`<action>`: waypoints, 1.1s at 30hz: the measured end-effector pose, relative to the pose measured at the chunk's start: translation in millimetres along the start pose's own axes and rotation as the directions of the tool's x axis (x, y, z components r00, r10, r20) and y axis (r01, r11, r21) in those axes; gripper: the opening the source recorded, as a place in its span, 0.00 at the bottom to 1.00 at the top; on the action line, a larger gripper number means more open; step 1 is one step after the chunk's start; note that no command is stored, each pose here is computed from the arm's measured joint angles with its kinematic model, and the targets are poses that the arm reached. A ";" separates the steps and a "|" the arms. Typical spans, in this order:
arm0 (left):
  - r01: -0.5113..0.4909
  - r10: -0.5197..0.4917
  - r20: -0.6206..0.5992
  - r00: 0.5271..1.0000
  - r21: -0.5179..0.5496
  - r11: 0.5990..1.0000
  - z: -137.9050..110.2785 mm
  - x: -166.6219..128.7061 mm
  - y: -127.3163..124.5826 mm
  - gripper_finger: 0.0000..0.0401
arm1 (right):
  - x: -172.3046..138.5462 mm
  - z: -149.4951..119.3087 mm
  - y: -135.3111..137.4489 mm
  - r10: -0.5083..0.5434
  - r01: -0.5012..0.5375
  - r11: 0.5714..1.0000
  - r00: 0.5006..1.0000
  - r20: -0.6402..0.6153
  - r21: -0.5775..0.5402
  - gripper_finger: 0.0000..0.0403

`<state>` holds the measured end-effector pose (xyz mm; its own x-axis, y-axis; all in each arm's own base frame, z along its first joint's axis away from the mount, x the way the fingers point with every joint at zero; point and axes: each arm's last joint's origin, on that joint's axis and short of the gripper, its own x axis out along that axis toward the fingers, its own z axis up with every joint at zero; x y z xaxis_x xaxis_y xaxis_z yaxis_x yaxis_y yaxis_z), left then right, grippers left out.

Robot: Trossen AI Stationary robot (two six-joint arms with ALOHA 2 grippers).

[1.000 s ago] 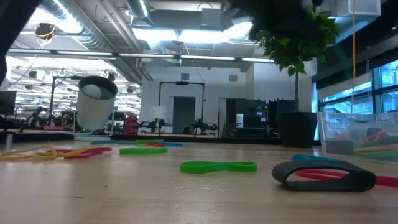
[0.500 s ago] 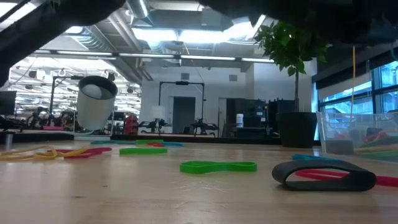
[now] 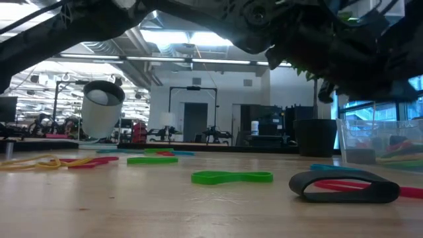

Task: Pick and place rubber bands into bin
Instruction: Put the blue rubber band into the transparent bin, then put the green rubber band into the transparent bin

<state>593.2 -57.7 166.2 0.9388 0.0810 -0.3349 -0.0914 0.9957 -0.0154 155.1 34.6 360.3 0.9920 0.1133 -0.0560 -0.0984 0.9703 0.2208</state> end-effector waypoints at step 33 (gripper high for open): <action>0.025 -0.008 -0.413 0.911 0.036 0.999 -2.8 -138.3 -18.3 0.01 | -14.3 -1.0 -4.1 -0.071 0.071 0.997 0.997 -0.015 -0.007 0.00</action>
<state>464.1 -87.3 210.2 0.7187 0.0468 -0.6937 -0.0557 0.9984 0.0096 141.3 29.2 359.2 0.9951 0.0477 -0.0864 -0.0287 0.9775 0.2091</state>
